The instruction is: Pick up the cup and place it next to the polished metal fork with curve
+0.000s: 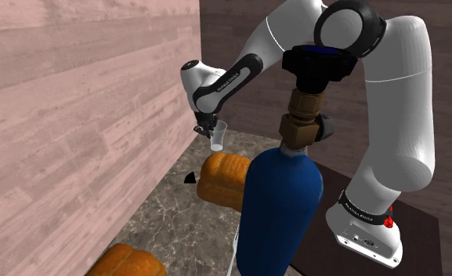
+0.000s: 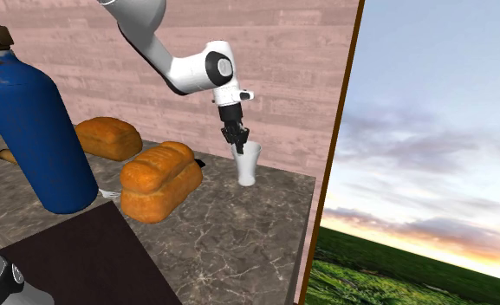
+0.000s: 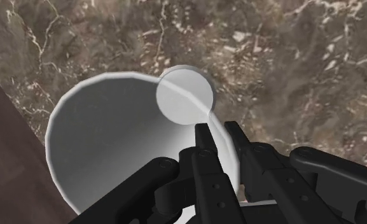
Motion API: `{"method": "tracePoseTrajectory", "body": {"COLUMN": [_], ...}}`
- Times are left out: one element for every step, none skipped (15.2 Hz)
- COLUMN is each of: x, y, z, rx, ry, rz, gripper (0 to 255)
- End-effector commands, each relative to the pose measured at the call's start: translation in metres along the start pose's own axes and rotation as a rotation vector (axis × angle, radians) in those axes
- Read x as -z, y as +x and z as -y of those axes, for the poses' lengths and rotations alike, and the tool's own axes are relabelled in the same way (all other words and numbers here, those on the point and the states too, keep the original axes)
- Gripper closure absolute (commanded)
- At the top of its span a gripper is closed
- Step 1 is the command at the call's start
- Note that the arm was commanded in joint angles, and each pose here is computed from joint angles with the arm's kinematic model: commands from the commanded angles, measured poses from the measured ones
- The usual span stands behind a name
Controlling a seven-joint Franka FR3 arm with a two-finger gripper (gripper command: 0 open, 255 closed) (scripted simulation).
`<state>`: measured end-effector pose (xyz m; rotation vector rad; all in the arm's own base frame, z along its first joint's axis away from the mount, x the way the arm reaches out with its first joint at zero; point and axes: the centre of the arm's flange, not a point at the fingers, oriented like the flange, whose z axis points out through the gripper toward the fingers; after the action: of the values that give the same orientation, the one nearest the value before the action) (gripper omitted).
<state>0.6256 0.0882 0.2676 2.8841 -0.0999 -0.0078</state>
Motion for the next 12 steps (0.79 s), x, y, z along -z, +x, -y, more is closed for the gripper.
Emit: {"method": "tracePoseTrajectory", "body": {"x": [0.010,0.015,0.020,0.025,0.030,0.035,0.040,0.045,0.051,0.056,0.061,0.066], "y": [0.000,0.000,0.000,0.000,0.000,0.000,0.000,0.000,0.000,0.000,0.000,0.000], "z": [-0.003,-0.004,-0.006,-0.007,-0.008,-0.010,-0.011,-0.012,-0.014,-0.015,-0.016,-0.018], "rx": [0.000,0.000,0.000,0.000,0.000,0.000,0.000,0.000,0.000,0.000,0.000,0.000], "ry": [0.000,0.000,0.000,0.000,0.000,0.000,0.000,0.000,0.000,0.000,0.000,0.000], "rz": [0.000,0.000,0.000,0.000,0.000,0.000,0.000,0.000,0.000,0.000,0.000,0.000], "gripper": [255,255,255,255,255,255,255,255,255,255,255,255]}}
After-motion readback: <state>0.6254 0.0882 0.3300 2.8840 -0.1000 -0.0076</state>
